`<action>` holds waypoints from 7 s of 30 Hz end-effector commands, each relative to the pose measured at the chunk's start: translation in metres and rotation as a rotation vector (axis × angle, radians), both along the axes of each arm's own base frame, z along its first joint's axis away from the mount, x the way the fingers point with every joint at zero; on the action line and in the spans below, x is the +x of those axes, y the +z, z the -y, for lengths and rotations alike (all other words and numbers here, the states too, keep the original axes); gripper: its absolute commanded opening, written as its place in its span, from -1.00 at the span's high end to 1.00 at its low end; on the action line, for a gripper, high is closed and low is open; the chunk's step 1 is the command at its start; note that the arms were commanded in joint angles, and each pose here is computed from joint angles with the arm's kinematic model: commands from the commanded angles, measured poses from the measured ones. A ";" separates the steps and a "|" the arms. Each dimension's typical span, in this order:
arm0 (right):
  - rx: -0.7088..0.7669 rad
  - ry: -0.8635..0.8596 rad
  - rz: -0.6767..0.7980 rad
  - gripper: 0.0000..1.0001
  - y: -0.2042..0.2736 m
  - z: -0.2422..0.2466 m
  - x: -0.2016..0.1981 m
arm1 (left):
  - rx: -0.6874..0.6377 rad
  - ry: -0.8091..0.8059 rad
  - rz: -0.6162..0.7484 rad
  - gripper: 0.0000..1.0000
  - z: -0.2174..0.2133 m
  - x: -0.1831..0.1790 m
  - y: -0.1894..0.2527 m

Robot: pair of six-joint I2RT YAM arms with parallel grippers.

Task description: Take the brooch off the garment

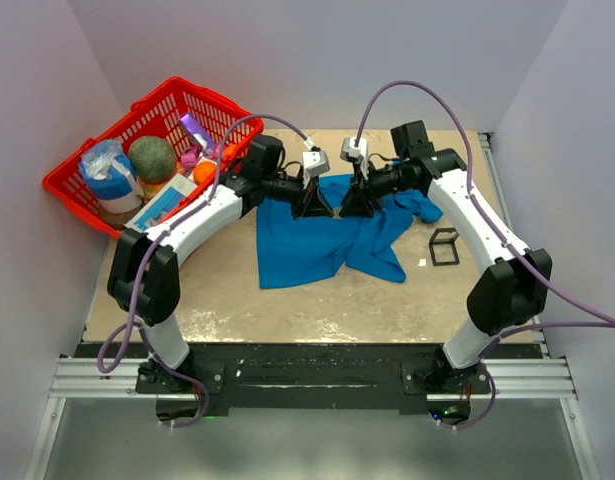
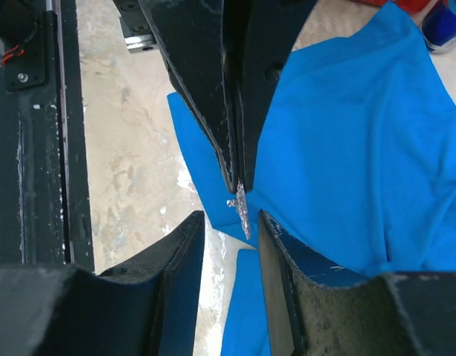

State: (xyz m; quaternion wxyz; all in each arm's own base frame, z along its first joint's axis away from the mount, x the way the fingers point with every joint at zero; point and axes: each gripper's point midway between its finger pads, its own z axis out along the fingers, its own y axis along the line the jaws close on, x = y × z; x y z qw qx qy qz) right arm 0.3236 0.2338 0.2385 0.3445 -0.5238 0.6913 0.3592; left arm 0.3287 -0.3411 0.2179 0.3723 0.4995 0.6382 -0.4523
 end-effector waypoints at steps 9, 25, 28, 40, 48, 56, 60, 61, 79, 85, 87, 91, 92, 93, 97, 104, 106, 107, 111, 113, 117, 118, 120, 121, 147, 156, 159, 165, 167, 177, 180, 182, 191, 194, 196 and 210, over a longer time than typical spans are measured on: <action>0.012 0.041 0.026 0.42 0.014 -0.014 0.009 | -0.055 -0.017 0.048 1.00 0.006 0.012 0.023; -0.110 0.083 0.027 0.55 -0.006 -0.002 0.013 | -0.081 0.008 0.054 1.00 0.000 0.023 0.033; -0.104 0.078 0.023 0.63 -0.005 -0.004 0.017 | -0.080 0.007 0.051 1.00 0.000 0.023 0.032; -0.179 -0.021 0.086 1.00 -0.003 0.010 0.027 | -0.025 0.217 0.028 0.33 -0.018 0.058 0.022; -0.472 -0.402 0.283 1.00 -0.026 0.119 0.010 | -0.028 0.323 0.020 -0.15 -0.050 0.079 0.016; -0.880 -0.679 0.336 1.00 -0.063 0.223 -0.038 | -0.056 0.318 -0.007 -0.15 -0.043 0.085 0.011; -0.975 -0.741 0.366 1.00 -0.066 0.245 -0.042 | -0.062 0.317 -0.009 -0.14 -0.042 0.086 0.008; -0.989 -0.750 0.376 1.00 -0.067 0.248 -0.040 | -0.064 0.315 -0.005 -0.14 -0.042 0.085 0.009; -1.104 -0.666 0.469 1.00 -0.119 0.291 0.000 | -0.029 0.306 -0.023 -0.14 -0.038 0.066 -0.003; -1.093 -0.658 0.413 1.00 -0.136 0.291 0.014 | -0.003 0.312 -0.017 -0.13 -0.040 0.067 -0.007; -1.099 -0.650 0.398 1.00 -0.141 0.292 0.016 | 0.000 0.316 -0.013 -0.13 -0.041 0.068 -0.007; -1.104 -0.633 0.394 1.00 -0.144 0.292 0.021 | 0.000 0.317 -0.011 -0.13 -0.040 0.070 -0.007; -1.108 -0.627 0.393 1.00 -0.145 0.292 0.022 | 0.004 0.317 -0.014 -0.13 -0.041 0.069 -0.009; -1.110 -0.622 0.392 1.00 -0.146 0.292 0.022 | 0.005 0.317 -0.009 -0.13 -0.041 0.069 -0.008; -1.131 -0.616 0.387 1.00 -0.149 0.296 0.025 | 0.010 0.318 -0.013 -0.13 -0.041 0.069 -0.011; -1.152 -0.598 0.367 1.00 -0.157 0.298 0.024 | 0.010 0.321 -0.013 -0.13 -0.041 0.072 -0.012; -1.152 -0.594 0.360 1.00 -0.159 0.298 0.024 | 0.010 0.325 -0.015 -0.13 -0.041 0.073 -0.012; -1.155 -0.592 0.358 1.00 -0.160 0.298 0.024 | 0.008 0.325 -0.014 -0.13 -0.041 0.073 -0.011; -1.160 -0.592 0.357 1.00 -0.162 0.299 0.026 | 0.010 0.324 -0.011 -0.12 -0.041 0.073 -0.011; -1.158 -0.596 0.354 1.00 -0.162 0.299 0.027 | 0.010 0.324 -0.014 -0.12 -0.041 0.074 -0.012; -1.160 -0.584 0.347 1.00 -0.162 0.298 0.028 | 0.012 0.329 -0.011 -0.12 -0.042 0.075 -0.012; -1.169 -0.578 0.345 1.00 -0.163 0.299 0.027 | 0.014 0.329 -0.013 -0.12 -0.042 0.075 -0.014; -1.176 -0.571 0.346 1.00 -0.164 0.300 0.027 | 0.013 0.329 -0.014 -0.12 -0.043 0.075 -0.013; -1.181 -0.561 0.345 1.00 -0.165 0.300 0.027 | 0.014 0.329 -0.016 -0.12 -0.043 0.075 -0.014; -1.233 -0.494 0.228 0.66 -0.182 0.304 0.009 | 0.017 0.332 -0.024 -0.11 -0.043 0.079 -0.019; -1.231 -0.506 0.200 0.35 -0.179 0.304 0.005 | 0.016 0.325 -0.038 -0.11 -0.041 0.080 -0.024; -1.231 -0.514 0.198 0.34 -0.179 0.304 0.005 | 0.010 0.325 -0.039 -0.11 -0.041 0.081 -0.023; -1.202 -0.527 0.159 0.31 -0.181 0.300 0.004 | 0.008 0.326 -0.041 -0.11 -0.040 0.082 -0.024; -1.182 -0.528 0.149 0.31 -0.182 0.296 0.004 | 0.007 0.324 -0.040 -0.11 -0.040 0.082 -0.023; -1.105 -0.522 0.067 0.22 -0.184 0.282 -0.015 | 0.007 0.322 -0.045 -0.13 -0.041 0.082 -0.022; -1.064 -0.522 0.047 -0.02 -0.180 0.275 -0.020 | 0.023 0.326 -0.055 -0.16 -0.042 0.083 -0.026; -1.016 -0.538 0.051 -0.84 -0.171 0.267 -0.017 | 0.041 0.338 -0.064 -0.28 -0.044 0.084 -0.031; -0.706 -0.490 0.022 -0.98 -0.112 0.185 -0.024 | 0.086 0.365 -0.070 -0.58 -0.049 0.094 -0.031; -0.521 -0.403 0.001 -0.98 -0.078 0.135 -0.034 | 0.112 0.377 -0.077 -0.79 -0.054 0.098 -0.034; -0.419 -0.386 0.019 -0.98 -0.054 0.113 -0.029 | 0.130 0.373 -0.074 -0.99 -0.056 0.100 -0.036; -0.004 -0.828 0.289 -0.97 0.129 0.073 0.139 | 0.188 0.515 0.006 -0.99 -0.087 0.139 0.006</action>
